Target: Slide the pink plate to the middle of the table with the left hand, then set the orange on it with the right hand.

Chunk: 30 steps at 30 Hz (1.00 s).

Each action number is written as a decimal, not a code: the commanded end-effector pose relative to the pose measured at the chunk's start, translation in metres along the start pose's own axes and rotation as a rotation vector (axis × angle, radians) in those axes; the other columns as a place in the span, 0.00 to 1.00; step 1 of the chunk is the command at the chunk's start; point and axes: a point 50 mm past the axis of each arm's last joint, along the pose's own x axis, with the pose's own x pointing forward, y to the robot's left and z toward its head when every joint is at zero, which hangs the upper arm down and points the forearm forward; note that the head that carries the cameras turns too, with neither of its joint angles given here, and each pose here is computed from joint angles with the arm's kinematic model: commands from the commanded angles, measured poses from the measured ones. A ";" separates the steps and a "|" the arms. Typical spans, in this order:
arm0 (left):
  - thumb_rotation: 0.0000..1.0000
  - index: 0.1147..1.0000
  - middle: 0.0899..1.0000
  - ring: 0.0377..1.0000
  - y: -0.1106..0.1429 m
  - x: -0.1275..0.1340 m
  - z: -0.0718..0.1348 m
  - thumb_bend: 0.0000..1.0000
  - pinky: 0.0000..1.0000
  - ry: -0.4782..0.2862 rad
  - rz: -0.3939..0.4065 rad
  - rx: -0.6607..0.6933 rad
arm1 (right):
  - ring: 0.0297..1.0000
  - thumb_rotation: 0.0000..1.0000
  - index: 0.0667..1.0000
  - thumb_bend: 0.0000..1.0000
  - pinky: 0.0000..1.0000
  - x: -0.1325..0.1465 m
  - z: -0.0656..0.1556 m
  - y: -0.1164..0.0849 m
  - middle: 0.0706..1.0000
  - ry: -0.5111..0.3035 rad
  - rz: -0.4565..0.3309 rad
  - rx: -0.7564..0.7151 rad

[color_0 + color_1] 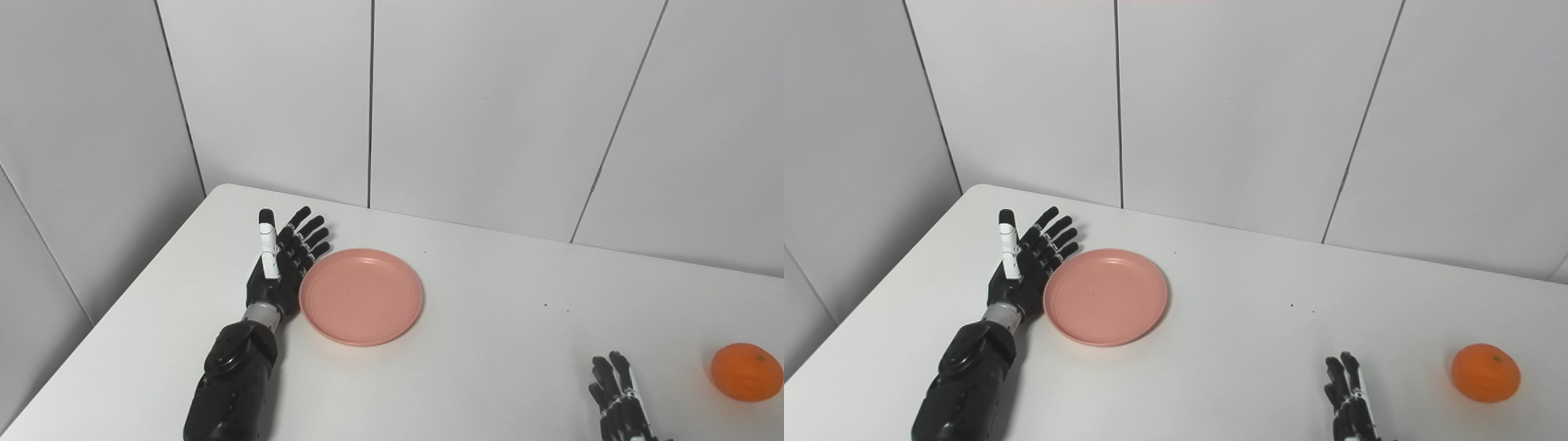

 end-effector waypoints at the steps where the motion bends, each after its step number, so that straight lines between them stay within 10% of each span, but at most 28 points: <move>1: 1.00 0.85 0.83 0.85 0.001 -0.006 -0.020 1.00 0.88 0.091 0.043 0.000 | 0.98 1.00 0.98 0.89 1.00 -0.027 -0.018 0.001 0.94 0.097 0.010 0.006; 30: 1.00 0.78 0.81 0.86 -0.033 -0.013 -0.025 1.00 0.90 0.141 0.004 0.000 | 0.97 1.00 0.96 0.87 0.98 -0.026 -0.010 0.014 0.93 0.090 0.016 0.025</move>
